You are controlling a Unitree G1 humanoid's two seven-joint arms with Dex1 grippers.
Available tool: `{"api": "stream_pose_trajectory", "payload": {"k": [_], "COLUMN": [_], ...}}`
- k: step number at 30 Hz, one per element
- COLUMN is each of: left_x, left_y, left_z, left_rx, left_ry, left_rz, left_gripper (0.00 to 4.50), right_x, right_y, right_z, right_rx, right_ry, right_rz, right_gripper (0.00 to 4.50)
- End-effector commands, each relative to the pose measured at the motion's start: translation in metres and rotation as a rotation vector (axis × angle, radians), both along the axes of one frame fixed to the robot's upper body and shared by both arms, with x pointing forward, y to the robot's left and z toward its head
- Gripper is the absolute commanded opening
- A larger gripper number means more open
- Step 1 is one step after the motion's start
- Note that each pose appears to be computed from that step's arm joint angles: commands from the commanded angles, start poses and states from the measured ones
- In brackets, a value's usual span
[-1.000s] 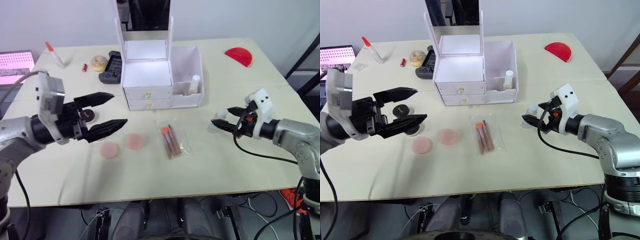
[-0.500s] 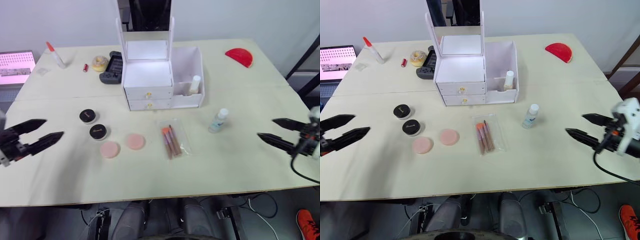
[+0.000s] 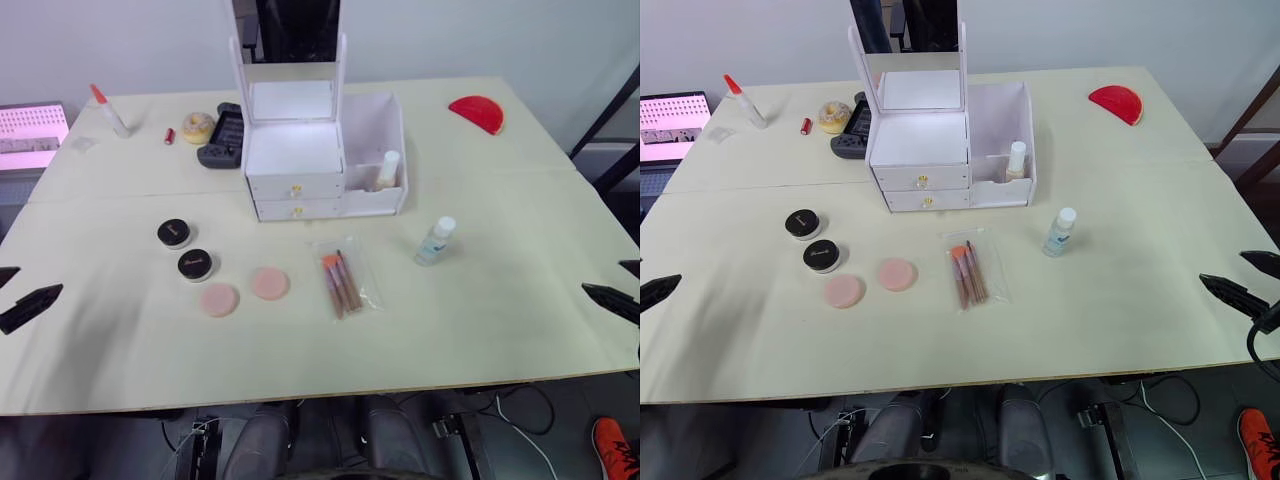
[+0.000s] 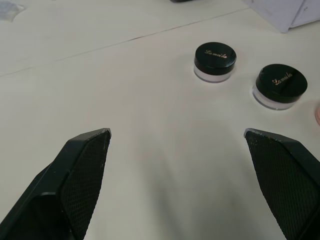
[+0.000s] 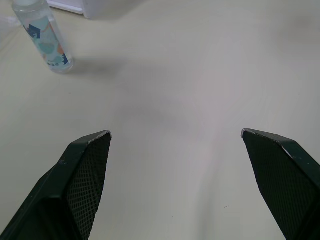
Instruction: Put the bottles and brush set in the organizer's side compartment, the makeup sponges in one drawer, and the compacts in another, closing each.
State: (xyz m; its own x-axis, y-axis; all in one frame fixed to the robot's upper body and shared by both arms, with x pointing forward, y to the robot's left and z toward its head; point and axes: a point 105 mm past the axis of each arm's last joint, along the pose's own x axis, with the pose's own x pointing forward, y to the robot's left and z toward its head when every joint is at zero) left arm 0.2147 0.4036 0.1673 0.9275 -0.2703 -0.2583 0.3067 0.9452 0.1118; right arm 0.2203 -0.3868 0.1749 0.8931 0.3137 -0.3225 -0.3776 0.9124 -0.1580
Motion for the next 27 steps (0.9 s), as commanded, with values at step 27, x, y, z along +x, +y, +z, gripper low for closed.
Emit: {"api": "stream_pose_trajectory", "payload": {"k": [27], "left_x": [0.008], "left_y": [-0.238], "left_z": [0.063], "left_rx": [-0.055], "left_ry": [-0.080], "left_rz": [-0.835], "left_gripper": [4.50], "right_x": [0.090], "right_y": [0.175], "right_z": [0.023], "right_rx": [0.077], "right_ry": [-0.081], "right_rz": [0.390], "right_gripper": [4.42]}}
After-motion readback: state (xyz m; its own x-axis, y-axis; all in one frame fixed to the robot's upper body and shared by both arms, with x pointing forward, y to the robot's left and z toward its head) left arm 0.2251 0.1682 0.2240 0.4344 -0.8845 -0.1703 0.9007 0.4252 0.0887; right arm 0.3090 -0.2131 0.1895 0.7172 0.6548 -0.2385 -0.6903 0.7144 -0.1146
